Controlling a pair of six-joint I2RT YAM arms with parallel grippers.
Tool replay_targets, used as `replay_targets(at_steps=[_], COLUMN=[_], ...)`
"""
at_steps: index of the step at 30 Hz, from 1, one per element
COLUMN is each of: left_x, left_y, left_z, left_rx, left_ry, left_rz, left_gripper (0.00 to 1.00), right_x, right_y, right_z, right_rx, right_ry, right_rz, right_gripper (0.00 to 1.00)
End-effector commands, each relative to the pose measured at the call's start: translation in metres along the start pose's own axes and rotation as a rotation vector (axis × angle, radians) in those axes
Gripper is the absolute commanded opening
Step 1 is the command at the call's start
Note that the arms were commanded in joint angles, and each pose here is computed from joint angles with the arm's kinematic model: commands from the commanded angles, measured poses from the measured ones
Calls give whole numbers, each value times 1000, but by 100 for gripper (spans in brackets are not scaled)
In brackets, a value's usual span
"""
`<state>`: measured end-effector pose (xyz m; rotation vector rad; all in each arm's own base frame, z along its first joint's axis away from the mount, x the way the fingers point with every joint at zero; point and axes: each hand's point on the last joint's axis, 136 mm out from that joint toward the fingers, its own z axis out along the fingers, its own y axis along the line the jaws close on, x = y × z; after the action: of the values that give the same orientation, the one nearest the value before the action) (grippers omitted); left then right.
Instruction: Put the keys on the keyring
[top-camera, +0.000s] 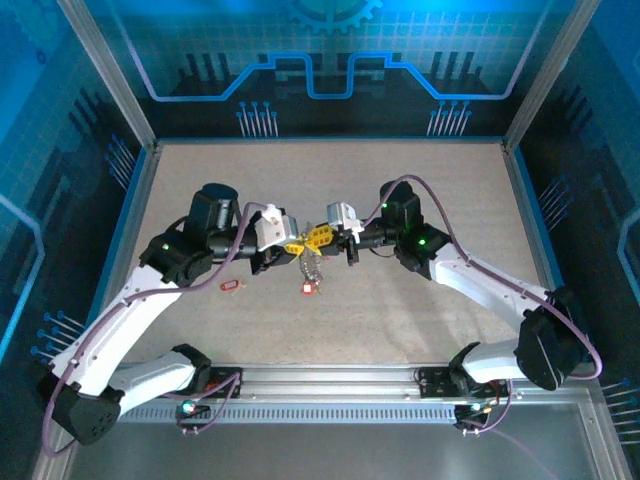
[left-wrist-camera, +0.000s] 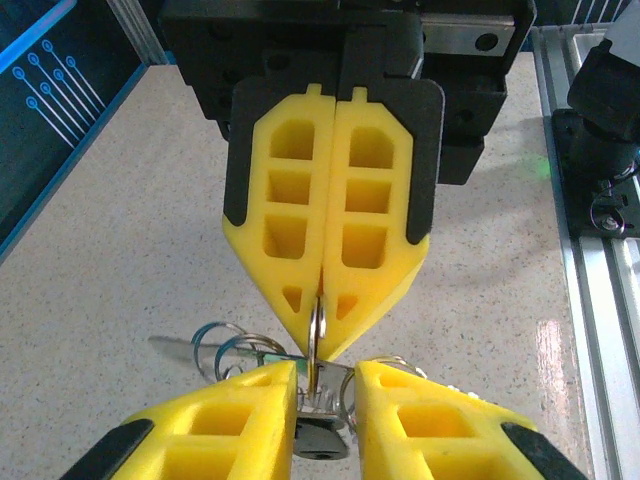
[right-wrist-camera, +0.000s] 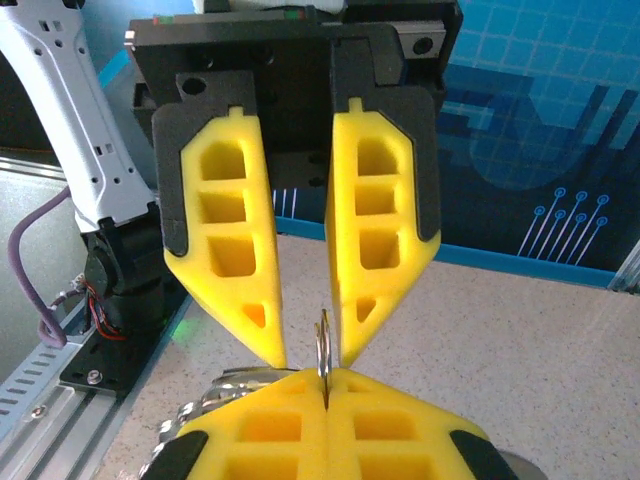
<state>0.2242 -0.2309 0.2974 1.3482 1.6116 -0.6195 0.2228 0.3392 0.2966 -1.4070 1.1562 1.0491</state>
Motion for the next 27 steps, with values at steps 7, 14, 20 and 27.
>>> replay_targets(at_steps=[7, 14, 20, 27], left_x=[-16, -26, -16, 3], left_y=[-1, 0, 6, 19], left_z=[1, -5, -12, -27], left_rx=[47, 30, -20, -109], left_ry=[-55, -82, -38, 2], left_rz=[34, 50, 36, -8], left_gripper=[0, 0, 0, 0], right_x=[-21, -17, -3, 2], right_y=[4, 1, -11, -15], right_z=[-5, -4, -10, -12], right_rx=[-29, -17, 119, 177], right_ry=[-60, -44, -27, -35], right_rz=[-56, -51, -88, -69], right_gripper=[0, 14, 36, 50])
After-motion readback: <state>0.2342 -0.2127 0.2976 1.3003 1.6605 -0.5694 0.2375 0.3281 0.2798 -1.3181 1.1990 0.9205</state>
